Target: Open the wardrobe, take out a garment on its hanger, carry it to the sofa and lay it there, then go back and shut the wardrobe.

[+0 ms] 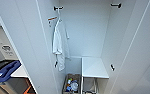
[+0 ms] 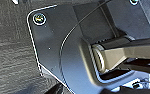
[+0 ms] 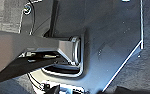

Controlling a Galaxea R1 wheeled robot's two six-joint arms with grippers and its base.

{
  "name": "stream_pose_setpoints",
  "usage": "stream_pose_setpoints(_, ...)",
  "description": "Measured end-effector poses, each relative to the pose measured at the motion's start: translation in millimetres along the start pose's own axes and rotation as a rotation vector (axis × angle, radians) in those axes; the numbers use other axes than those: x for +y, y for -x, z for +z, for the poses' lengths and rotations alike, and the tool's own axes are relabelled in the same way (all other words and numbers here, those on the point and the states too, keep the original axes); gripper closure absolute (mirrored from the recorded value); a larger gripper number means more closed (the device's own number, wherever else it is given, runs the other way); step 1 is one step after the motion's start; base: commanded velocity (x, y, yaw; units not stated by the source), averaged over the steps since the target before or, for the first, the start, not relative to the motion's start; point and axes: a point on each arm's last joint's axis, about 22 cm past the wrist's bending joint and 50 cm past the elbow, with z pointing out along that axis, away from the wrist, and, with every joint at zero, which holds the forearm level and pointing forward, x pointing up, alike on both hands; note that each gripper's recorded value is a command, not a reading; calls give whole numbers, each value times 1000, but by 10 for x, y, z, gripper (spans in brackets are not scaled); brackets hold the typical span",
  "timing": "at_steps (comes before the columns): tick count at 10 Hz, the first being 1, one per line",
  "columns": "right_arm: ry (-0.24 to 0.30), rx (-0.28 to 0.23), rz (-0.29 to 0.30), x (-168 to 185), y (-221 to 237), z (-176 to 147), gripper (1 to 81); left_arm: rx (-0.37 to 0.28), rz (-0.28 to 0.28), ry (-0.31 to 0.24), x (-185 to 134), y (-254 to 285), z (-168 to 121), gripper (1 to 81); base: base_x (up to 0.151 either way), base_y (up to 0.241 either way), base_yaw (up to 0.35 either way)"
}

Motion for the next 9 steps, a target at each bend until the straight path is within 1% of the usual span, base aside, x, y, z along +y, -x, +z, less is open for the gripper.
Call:
stream_pose_setpoints(3, 6, 10, 1, 132, -67, -40, 10, -4, -3, 2, -34, 42, -16, 10, 0, 0, 0)
stream_pose_setpoints(4, 5, 12, 1, 190, -74, -65, 10, -3, -5, 12, -48, 60, -34, 10, 0, 0, 0)
stream_pose_setpoints(5, -2, 19, 4, 346, -119, -147, 10, 3, -8, 28, -85, 55, -68, 10, 0, 0, 0)
stream_pose_setpoints(6, -3, 31, 16, 526, -193, -242, 10, 10, -21, 41, -177, 61, -131, 10, 0, 0, 0)
stream_pose_setpoints(7, 9, 51, 29, 787, -266, -373, 10, 18, -36, 60, -270, 41, -215, 10, 0, 0, 0)
stream_pose_setpoints(8, 33, 69, 48, 1108, -301, -536, 10, 36, -55, 76, -395, -20, -325, 10, 0, 0, 0)
stream_pose_setpoints(9, 64, 86, 75, 1437, -324, -709, 10, 66, -84, 77, -611, -126, -470, 10, 0, 0, 0)
